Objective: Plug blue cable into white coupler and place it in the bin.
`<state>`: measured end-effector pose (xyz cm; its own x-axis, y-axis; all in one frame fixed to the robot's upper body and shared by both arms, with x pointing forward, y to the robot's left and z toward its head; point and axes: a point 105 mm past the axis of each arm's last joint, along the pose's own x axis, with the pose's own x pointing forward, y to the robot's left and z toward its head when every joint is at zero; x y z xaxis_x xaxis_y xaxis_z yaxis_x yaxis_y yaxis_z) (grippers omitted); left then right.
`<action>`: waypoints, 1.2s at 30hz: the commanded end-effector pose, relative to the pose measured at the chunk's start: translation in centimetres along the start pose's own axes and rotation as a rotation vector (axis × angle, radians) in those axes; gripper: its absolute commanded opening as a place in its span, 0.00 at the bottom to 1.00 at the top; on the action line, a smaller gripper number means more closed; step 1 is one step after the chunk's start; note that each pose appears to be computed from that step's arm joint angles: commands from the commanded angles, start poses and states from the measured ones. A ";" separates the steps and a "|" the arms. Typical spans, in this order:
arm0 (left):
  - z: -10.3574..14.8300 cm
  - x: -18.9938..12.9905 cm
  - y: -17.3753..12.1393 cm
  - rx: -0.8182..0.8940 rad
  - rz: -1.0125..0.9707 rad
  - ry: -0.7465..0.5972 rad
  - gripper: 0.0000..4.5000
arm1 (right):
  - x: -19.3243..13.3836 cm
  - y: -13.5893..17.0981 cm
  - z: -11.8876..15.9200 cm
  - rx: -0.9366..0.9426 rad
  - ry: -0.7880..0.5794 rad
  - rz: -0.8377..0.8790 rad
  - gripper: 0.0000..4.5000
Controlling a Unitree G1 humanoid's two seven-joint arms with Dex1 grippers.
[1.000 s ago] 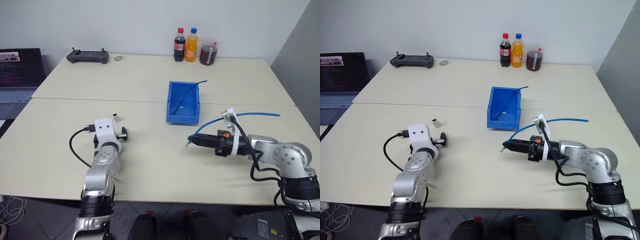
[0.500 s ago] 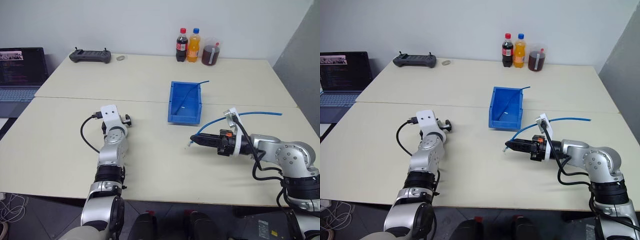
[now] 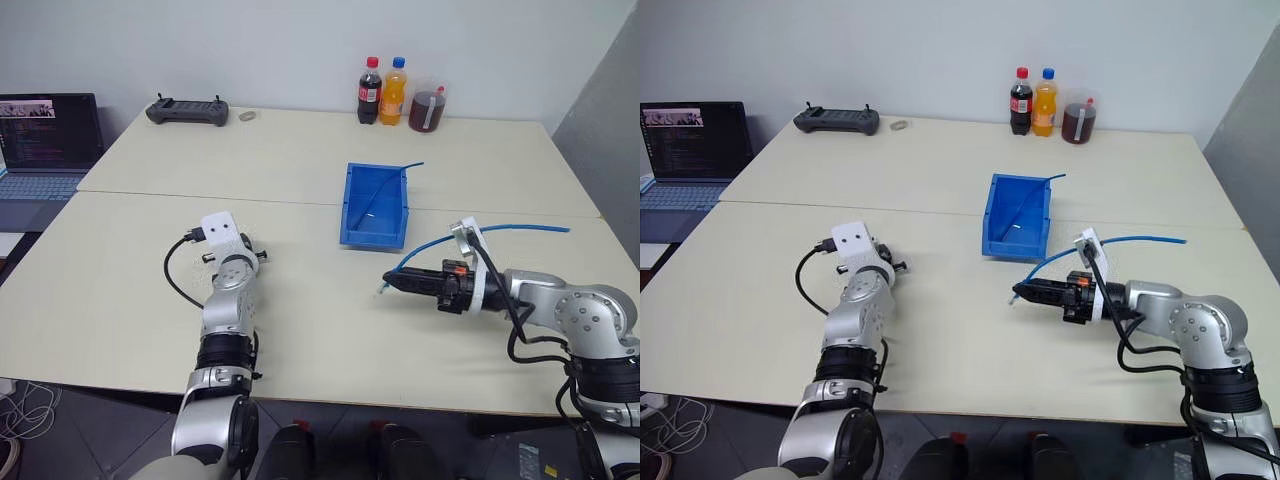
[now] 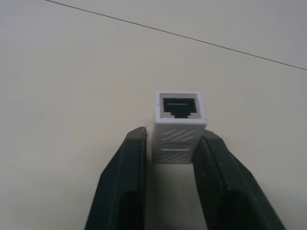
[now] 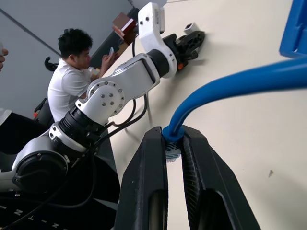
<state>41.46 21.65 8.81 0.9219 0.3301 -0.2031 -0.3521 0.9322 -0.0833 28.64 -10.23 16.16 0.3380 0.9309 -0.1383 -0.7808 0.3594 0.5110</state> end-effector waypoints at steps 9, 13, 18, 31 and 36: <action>0.3 -0.5 0.3 0.199 -0.111 -0.002 0.18 | -0.2 0.4 0.6 -0.037 -0.039 -0.010 0.04; 0.5 -7.6 -3.6 0.433 -0.802 -0.073 0.18 | -0.3 1.1 1.2 -0.107 -0.024 -0.003 0.04; -2.4 -15.6 -2.9 0.590 -1.435 0.074 0.18 | 1.6 2.0 2.5 -0.330 0.015 0.023 0.04; -6.5 -12.9 -5.6 0.782 -1.729 0.053 0.18 | 8.2 2.4 -1.8 -0.803 0.085 0.141 0.04; -6.6 -13.6 -5.9 0.759 -1.775 0.038 0.18 | 8.9 1.1 -2.5 -0.851 0.059 0.115 0.04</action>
<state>30.71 10.82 6.58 0.1219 -0.9198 -0.3730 0.9754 0.0414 0.2167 29.42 -1.26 12.81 0.2200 0.9529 -0.2089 -0.9558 0.1678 -0.2412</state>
